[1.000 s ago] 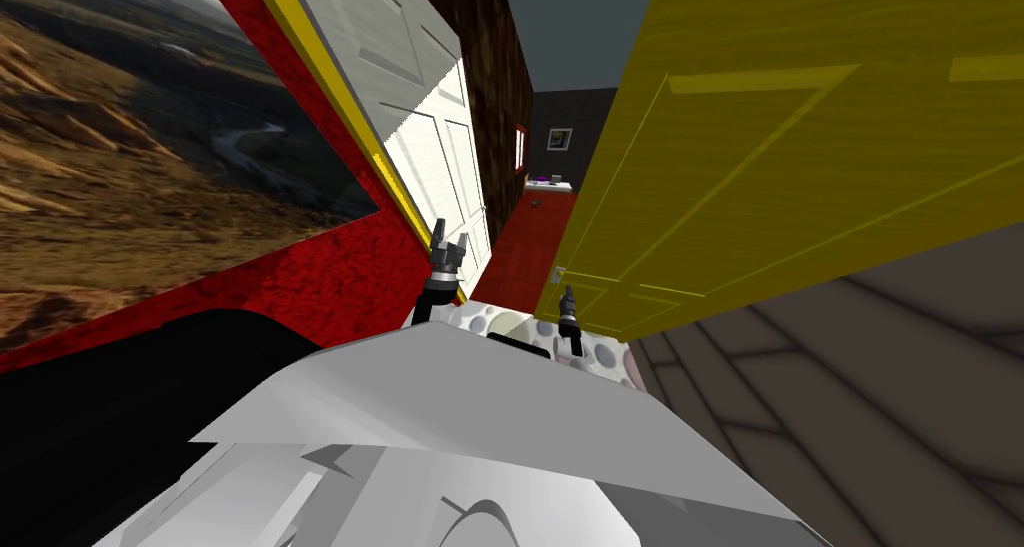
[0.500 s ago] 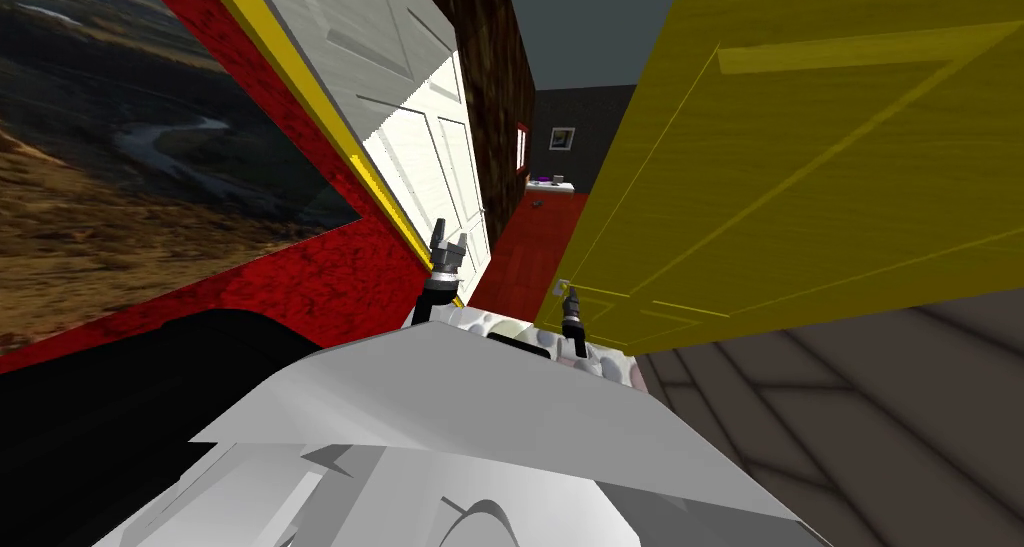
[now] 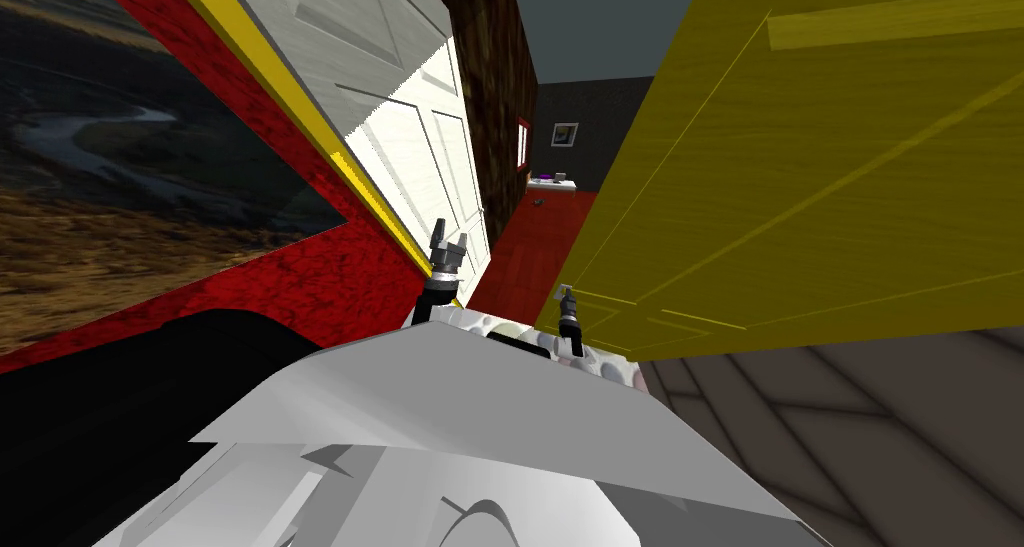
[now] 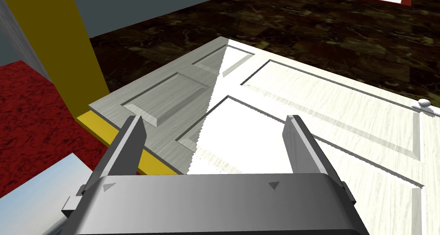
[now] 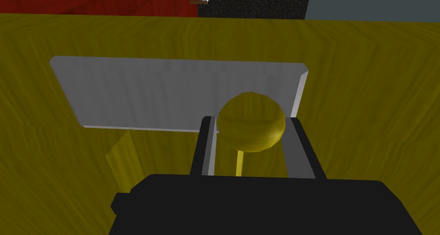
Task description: Push the door open
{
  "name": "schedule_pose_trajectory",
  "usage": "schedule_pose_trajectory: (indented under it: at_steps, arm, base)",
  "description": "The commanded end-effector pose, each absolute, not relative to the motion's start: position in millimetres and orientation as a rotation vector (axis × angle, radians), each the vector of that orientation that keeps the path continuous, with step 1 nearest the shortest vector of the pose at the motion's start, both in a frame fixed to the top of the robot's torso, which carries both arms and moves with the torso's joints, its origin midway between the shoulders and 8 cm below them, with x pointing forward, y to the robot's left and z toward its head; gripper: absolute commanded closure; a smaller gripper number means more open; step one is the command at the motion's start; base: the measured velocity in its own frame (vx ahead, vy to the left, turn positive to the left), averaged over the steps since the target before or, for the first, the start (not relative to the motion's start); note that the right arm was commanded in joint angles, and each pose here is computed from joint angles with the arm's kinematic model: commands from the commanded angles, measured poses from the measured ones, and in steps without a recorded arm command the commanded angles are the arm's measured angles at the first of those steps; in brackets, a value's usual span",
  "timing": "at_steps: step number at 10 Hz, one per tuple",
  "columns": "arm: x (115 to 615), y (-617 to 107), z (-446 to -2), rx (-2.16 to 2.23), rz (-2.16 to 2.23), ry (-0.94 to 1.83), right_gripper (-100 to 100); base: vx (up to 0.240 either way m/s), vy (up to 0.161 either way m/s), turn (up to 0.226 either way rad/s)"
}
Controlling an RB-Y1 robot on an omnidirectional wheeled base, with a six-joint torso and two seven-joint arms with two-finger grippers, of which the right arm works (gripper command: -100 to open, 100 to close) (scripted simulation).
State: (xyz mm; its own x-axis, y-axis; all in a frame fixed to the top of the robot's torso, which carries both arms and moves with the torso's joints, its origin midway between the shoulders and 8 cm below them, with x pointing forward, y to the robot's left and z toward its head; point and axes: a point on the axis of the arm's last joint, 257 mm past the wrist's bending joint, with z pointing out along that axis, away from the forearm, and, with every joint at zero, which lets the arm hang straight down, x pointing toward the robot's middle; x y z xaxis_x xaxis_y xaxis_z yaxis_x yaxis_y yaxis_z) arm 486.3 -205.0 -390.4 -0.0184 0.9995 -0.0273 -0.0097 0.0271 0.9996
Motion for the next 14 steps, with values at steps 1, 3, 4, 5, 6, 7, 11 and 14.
schedule_pose_trajectory:
  at_steps: [1,3,4,5,6,7,11,14]
  arm:
    - [485,-205,-391,1.175,1.206,1.230,100]
    - [485,-205,-391,1.175,1.206,1.230,100]
    - [485,-205,-391,1.175,1.206,1.230,100]
    - [485,-213,-393,1.179,1.190,1.228,100]
    - [485,-216,-393,1.179,1.186,1.226,100]
    - [485,-222,-393,1.181,1.177,1.222,100]
    - [486,-244,-392,1.188,1.142,1.200,100]
    - [486,-265,-391,1.199,1.110,1.176,100]
  base:
    - [-0.018,-0.005,0.005]
    - [-0.008,-0.001,-0.002]
    - [0.000,0.000,0.000]
    - [0.107,0.015,-0.015]
    - [0.160,0.037,-0.018]
    - [0.155,0.044,-0.027]
    - [0.123,0.031,-0.017]
    - [0.184,0.054,-0.074]
